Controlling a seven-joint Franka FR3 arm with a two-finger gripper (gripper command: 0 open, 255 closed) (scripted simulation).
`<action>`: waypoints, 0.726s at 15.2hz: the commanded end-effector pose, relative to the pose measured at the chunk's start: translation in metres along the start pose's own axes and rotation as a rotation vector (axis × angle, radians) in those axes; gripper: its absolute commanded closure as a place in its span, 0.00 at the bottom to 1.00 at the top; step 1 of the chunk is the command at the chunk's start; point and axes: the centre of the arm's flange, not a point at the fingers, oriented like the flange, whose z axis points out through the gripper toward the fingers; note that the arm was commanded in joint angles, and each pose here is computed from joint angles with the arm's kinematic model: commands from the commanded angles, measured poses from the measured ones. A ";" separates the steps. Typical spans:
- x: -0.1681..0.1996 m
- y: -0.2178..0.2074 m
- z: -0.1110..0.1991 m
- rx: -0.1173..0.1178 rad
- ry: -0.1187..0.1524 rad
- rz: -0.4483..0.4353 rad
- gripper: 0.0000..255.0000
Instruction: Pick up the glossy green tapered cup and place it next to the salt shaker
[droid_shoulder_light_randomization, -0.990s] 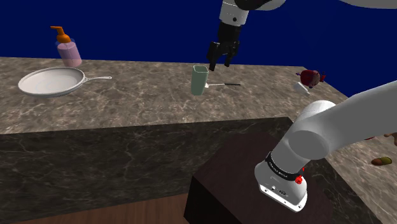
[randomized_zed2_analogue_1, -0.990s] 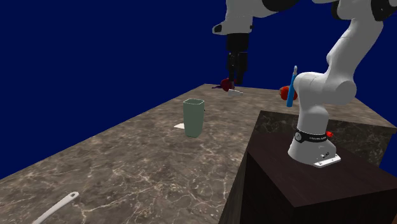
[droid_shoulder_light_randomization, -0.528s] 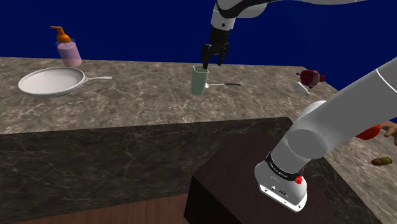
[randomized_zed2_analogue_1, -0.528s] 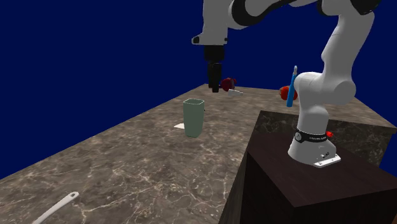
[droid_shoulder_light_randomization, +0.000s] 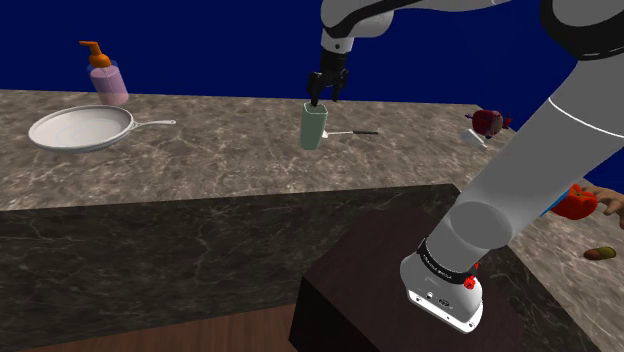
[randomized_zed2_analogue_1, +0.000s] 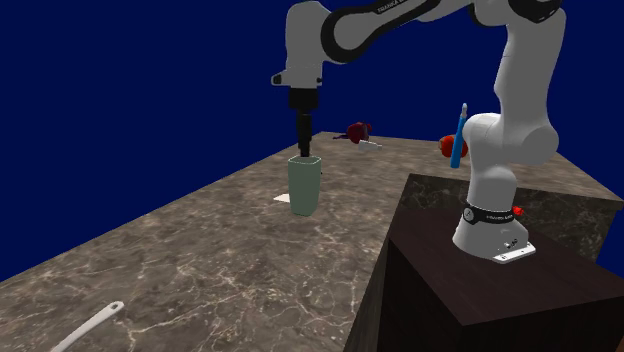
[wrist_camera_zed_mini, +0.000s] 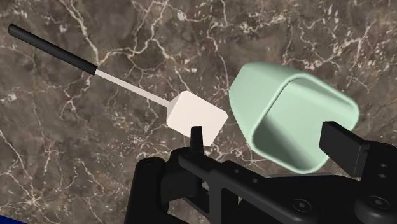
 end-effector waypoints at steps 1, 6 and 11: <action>0.004 0.002 0.010 -0.001 0.001 0.000 0.00; 0.004 0.002 0.039 -0.001 0.001 0.000 0.00; 0.004 0.002 0.039 -0.001 0.001 0.000 0.00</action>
